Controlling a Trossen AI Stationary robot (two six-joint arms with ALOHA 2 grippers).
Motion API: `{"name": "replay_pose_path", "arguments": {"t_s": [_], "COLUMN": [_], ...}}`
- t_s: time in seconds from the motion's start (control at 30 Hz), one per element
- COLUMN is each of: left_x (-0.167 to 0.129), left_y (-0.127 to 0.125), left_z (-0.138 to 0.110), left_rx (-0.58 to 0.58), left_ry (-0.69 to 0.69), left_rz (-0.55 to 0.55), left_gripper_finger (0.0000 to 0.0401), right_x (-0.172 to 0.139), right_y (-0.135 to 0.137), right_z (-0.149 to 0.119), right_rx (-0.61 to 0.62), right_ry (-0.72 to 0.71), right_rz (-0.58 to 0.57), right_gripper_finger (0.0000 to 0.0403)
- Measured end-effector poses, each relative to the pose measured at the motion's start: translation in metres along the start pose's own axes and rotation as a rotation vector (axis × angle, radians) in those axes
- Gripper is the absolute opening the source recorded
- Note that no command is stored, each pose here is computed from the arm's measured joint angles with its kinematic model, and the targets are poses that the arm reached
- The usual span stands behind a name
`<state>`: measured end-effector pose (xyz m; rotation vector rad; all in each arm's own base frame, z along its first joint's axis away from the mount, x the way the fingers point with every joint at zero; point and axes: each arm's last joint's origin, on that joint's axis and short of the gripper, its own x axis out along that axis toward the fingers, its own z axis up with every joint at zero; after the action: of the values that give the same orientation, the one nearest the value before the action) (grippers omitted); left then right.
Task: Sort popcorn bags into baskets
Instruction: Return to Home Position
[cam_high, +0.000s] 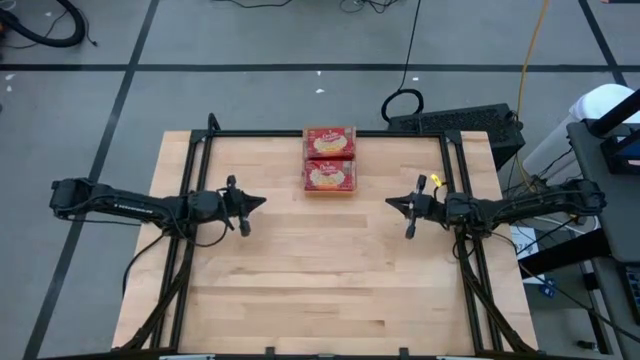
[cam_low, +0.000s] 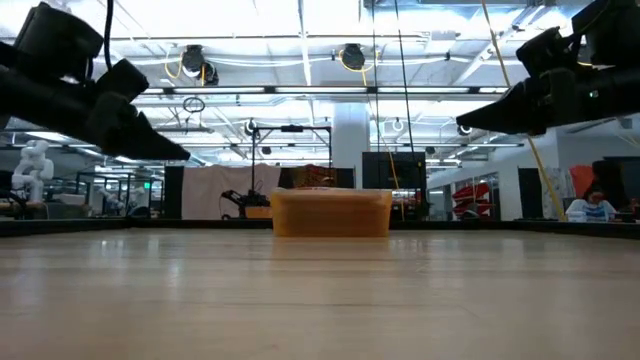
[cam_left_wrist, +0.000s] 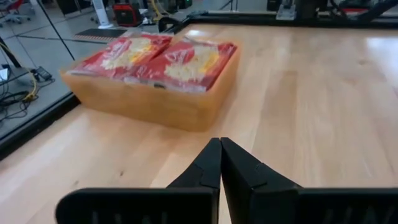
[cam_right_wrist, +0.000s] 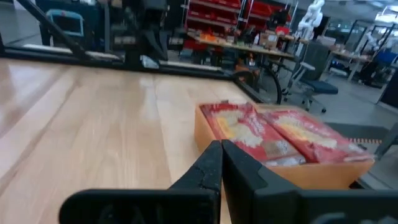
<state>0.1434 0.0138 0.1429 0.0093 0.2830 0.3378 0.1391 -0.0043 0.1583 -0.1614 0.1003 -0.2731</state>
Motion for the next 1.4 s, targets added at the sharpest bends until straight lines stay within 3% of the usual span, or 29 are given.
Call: {"name": "replay_pose_path", "arguments": {"t_s": [0.53,0.77,0.97,1.4], "left_x": [-0.002,-0.002,-0.002,-0.016], "left_y": [0.001,0.002,0.001,0.003], "left_z": [-0.011,-0.012,-0.012,0.006], "left_rx": [0.025,0.026,0.025,0.015], "left_ry": [0.029,0.035,0.033,-0.133], "left_rz": [0.018,0.018,0.017,-0.055], "left_gripper_finger": [0.0004,0.0017,0.0005,0.0004], "right_x": [-0.010,-0.016,-0.021,-0.031], "right_y": [-0.005,-0.006,-0.007,-0.011], "right_z": [0.013,0.010,0.010,0.013], "right_rx": [0.004,0.003,0.001,0.026], "right_ry": [-0.110,-0.082,-0.095,-0.138], "right_rz": [-0.019,-0.006,0.041,0.033], "right_gripper_finger": [0.0000,0.0000,0.0000,0.0000]}}
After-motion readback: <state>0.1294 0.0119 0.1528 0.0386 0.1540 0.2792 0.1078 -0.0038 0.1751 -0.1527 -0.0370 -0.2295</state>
